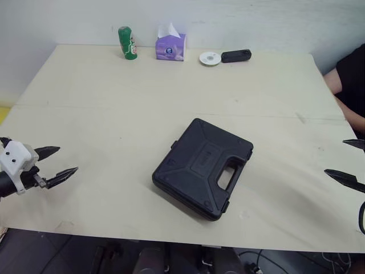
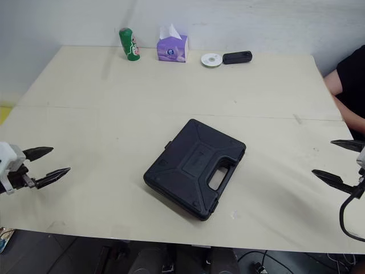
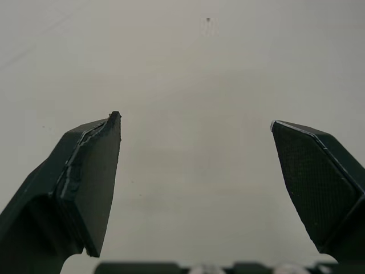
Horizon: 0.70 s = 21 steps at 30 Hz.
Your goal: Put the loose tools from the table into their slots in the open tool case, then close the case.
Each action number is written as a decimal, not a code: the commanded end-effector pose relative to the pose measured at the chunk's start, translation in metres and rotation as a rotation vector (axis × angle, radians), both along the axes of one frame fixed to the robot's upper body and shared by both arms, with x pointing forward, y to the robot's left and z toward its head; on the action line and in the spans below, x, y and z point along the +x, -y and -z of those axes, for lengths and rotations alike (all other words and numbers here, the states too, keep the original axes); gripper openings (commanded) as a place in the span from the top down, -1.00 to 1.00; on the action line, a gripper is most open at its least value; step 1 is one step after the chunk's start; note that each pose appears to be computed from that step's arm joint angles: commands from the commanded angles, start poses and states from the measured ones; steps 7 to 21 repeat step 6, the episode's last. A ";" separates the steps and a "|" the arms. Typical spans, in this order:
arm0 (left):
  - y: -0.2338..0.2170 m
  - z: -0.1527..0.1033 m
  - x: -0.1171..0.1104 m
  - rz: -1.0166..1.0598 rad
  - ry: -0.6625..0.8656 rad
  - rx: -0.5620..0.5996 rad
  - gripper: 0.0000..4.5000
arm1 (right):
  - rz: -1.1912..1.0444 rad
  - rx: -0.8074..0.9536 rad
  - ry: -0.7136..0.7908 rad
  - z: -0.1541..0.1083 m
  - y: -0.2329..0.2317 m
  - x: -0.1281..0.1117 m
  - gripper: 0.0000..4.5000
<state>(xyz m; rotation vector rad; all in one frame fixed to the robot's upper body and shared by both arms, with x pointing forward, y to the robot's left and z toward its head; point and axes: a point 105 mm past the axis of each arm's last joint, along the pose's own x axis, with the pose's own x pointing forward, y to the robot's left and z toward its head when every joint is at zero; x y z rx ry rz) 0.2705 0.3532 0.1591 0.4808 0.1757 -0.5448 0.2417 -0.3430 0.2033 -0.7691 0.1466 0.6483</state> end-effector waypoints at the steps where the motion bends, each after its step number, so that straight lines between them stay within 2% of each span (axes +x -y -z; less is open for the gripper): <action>1: -0.001 -0.006 0.001 0.008 0.026 0.025 -0.97 | -0.007 -0.025 0.039 -0.009 -0.001 0.003 -1.00; 21: 0.005 -0.004 0.005 0.030 0.047 0.046 -0.97 | -0.012 -0.018 0.040 -0.006 -0.003 0.004 -1.00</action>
